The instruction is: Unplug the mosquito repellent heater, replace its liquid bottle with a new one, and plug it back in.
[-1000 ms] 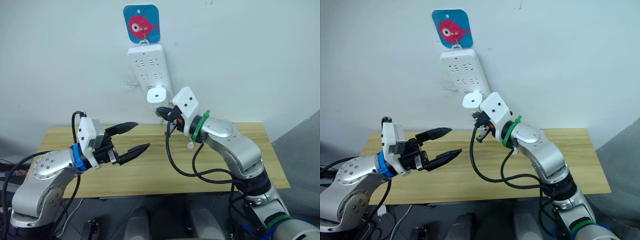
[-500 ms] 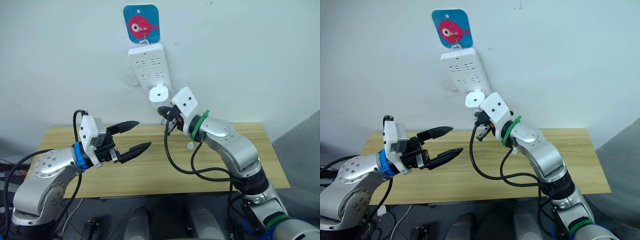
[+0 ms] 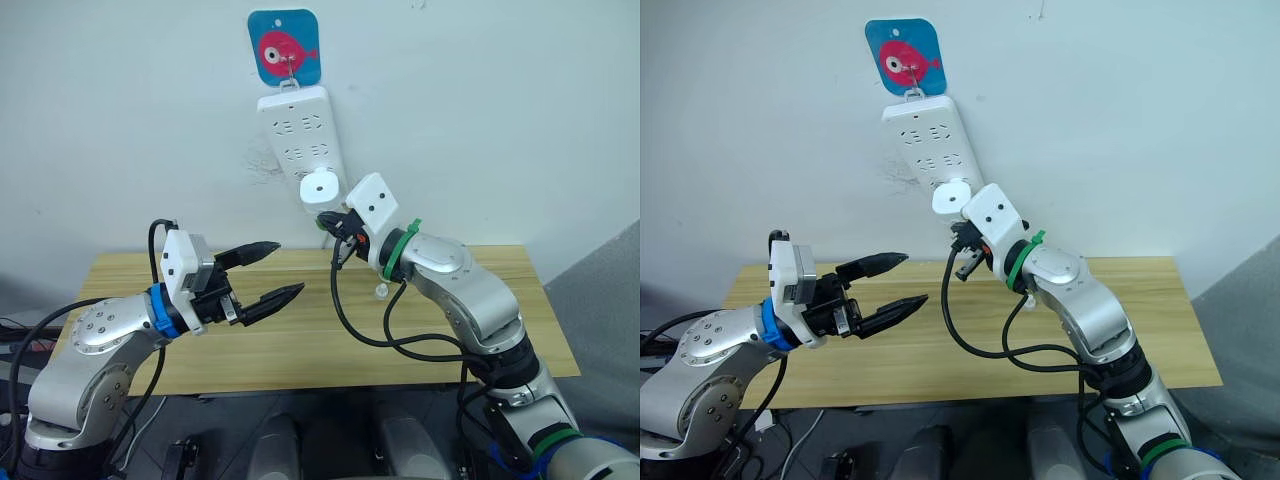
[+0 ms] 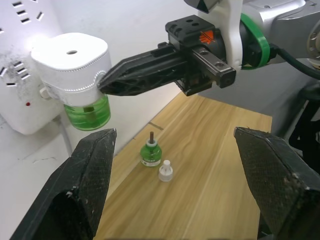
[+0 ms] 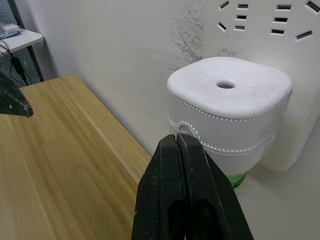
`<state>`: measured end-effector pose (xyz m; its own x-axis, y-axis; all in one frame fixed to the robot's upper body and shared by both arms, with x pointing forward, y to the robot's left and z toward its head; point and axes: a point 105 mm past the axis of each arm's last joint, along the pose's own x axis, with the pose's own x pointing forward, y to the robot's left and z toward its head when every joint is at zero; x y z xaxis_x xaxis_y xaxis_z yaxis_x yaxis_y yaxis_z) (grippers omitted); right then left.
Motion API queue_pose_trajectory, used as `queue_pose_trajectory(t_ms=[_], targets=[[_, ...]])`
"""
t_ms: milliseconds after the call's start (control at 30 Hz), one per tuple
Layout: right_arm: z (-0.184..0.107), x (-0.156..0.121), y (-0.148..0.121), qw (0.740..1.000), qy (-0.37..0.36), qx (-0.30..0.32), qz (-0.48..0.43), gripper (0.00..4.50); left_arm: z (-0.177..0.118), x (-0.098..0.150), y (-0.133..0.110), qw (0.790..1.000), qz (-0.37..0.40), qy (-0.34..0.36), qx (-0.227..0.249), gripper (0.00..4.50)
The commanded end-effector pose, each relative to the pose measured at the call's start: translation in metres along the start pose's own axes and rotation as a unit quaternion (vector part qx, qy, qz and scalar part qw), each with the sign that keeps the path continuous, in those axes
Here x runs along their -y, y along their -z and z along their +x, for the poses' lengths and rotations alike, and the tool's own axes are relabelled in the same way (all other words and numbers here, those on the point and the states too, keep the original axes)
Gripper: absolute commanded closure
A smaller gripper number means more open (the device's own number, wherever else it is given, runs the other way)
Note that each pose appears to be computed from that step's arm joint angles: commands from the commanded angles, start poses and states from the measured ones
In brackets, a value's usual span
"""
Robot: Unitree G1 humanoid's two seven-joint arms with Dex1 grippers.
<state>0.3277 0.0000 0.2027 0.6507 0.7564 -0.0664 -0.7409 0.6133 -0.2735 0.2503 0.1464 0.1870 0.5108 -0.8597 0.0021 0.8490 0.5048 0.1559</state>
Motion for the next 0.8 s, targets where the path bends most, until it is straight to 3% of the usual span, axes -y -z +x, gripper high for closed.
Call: queue_pose_trajectory(t_ms=[33, 167, 467, 667, 767, 800], targets=[[-0.007, 0.031, -0.02, 0.997, 0.073, 0.034, -0.015, 4.47, 0.003, 0.005, -0.012, 1.0, 0.018, 0.01, 0.015, 0.5], [-0.008, 0.023, -0.021, 0.998, 0.041, 0.037, 0.001, 4.47, 0.002, 0.005, -0.011, 1.0, 0.018, 0.008, 0.015, 0.5], [-0.033, -0.021, -0.025, 0.993, -0.105, 0.048, -0.014, 4.47, -0.003, 0.001, -0.007, 1.0, 0.003, -0.008, 0.004, 0.5], [-0.056, -0.012, -0.009, 0.993, -0.097, 0.016, -0.065, 4.47, -0.022, -0.017, 0.009, 0.997, 0.022, -0.057, -0.043, 0.5], [-0.073, 0.005, 0.005, 0.994, -0.072, -0.01, -0.087, 3.9, -0.037, -0.022, 0.022, 0.995, 0.038, -0.042, -0.085, 0.0], [-0.08, 0.009, 0.011, 0.992, -0.071, -0.023, -0.099, 3.51, -0.041, -0.023, 0.025, 0.993, 0.051, -0.034, -0.099, 0.0]])
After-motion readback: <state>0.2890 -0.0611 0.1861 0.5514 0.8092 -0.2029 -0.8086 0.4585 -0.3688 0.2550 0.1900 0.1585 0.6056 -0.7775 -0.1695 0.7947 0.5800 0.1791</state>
